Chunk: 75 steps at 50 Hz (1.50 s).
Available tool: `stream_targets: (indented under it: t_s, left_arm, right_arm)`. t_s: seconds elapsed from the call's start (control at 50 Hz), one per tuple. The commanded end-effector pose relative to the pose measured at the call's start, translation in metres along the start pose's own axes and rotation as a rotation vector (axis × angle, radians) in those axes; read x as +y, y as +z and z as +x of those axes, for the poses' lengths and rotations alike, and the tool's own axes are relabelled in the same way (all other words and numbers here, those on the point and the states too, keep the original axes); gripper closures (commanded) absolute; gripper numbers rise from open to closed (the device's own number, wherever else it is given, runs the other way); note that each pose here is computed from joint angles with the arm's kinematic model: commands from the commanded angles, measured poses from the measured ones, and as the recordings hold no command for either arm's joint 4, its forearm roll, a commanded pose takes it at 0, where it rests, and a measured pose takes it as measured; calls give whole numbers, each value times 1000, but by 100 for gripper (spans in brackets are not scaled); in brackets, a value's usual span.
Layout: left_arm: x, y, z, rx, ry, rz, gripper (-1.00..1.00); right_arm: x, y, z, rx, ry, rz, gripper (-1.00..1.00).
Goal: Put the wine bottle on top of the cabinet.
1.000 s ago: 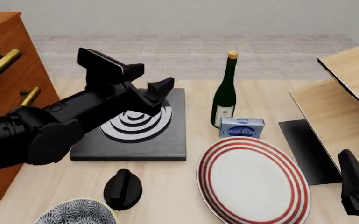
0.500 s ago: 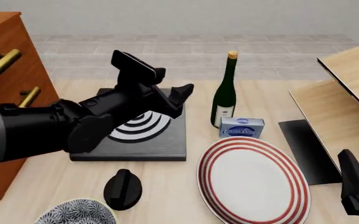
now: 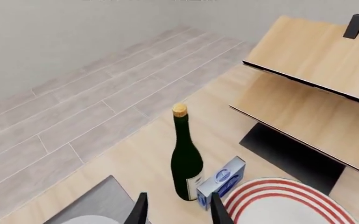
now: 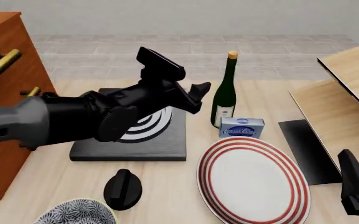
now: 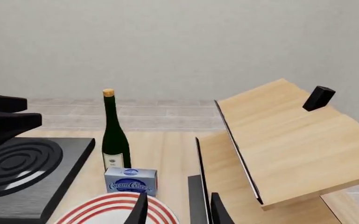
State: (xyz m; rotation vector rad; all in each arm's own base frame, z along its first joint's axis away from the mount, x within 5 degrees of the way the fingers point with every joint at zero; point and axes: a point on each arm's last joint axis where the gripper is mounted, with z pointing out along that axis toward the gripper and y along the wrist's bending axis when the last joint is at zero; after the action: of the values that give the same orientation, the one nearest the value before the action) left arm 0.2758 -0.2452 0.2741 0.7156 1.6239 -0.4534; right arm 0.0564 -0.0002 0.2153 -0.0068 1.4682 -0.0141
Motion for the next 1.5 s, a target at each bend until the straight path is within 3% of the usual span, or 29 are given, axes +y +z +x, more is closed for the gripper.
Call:
stream_targets:
  t_s: [0.02,0.18,0.22,0.32,0.42,0.48,0.58,0.94,1.12,1.5]
  left_arm:
    - [-10,8,-5,-23,1,25,-100]
    - [-14,15,-8,-27,-9,36,-100]
    - [-2,17,-8,-39,34,2,-100]
    - [-10,20,-8,-37,-18,25,-100]
    - [-8,26,-9,-32,-4,19,-100]
    - [-9,30,-10,-29,-52,23,-100]
    - [-9,38,-10,-25,-64,23,-100]
    - [-4,69,-10,11,-32,13,-100]
    - [2,82,-11,13,-63,0,-100]
    - [0,105,-11,33,-51,5,-100]
  right_arm:
    - [0,0,0,1,1,0,-100]
    - [0,0,0,-1,0,0,-100]
    - [0,0,0,1,0,0,-100]
    - [0,0,0,-1,0,0,-100]
    - [0,0,0,-1,0,0,-100]
    - [0,0,0,0,0,0,-100]
    - [0,0,0,-1,0,0,-100]
    - [0,0,0,0,0,0,-100]
    - [0,0,0,0,0,0,-100]
    - [0,0,0,0,0,0,-100]
